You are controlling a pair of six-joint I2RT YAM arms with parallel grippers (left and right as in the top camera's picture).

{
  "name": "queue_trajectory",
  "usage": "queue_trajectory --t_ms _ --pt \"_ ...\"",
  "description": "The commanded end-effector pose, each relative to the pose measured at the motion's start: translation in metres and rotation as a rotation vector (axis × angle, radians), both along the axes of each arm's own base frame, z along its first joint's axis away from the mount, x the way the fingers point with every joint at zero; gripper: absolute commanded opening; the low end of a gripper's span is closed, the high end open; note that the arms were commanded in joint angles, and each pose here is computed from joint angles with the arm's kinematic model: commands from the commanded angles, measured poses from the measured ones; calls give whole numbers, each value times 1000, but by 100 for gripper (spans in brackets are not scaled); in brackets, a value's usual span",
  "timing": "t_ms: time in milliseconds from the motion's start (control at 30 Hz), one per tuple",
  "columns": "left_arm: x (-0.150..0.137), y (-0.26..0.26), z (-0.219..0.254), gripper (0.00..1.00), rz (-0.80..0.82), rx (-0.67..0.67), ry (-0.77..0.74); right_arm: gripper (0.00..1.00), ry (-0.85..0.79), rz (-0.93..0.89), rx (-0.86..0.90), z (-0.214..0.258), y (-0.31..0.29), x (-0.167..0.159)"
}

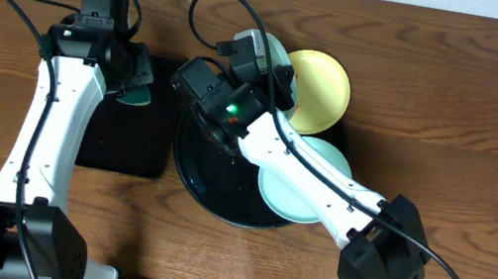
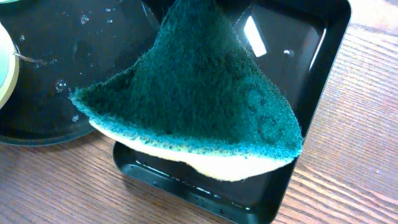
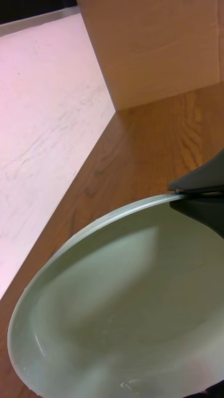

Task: Clean dirty plates on tray and stack at the side
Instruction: 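Carry the cleaned green plate with the right gripper to the table's right side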

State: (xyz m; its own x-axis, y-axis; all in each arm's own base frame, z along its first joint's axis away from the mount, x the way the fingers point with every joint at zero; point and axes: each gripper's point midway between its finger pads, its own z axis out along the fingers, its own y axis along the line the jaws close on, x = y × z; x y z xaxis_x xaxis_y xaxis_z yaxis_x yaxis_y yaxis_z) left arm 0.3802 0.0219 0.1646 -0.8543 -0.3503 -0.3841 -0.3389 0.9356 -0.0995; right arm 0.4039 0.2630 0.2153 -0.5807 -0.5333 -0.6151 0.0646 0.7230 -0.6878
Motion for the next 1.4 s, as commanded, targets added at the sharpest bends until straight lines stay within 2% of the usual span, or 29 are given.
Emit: queue_trajectory --t_ms 0,200,267,333,500,667,833,1033,1167,1367 --pt "-1 0 -2 7 -13 1 6 1 3 10 39 8 2 0" --pt "-1 0 -2 8 -13 1 6 1 238 96 257 -29 18 0" --pt "-1 0 -2 8 -13 1 6 1 321 127 407 -26 18 3" --pt "-1 0 -2 8 -13 1 6 1 331 125 503 -15 9 11" --pt "-1 0 -2 8 -13 0 6 1 313 65 733 18 -43 36" --pt "-1 0 -2 8 -13 0 6 1 284 -115 931 30 -137 61" --pt "-1 0 -2 8 -13 0 6 1 276 -372 999 12 -237 61" --pt "0 1 -2 8 -13 0 -2 1 300 -648 1017 -28 -332 32" --pt "1 0 -1 7 -13 0 -5 1 341 -740 1022 -64 -350 15" --pt "1 0 -2 8 -13 0 -4 1 408 -775 1010 -129 -346 -4"
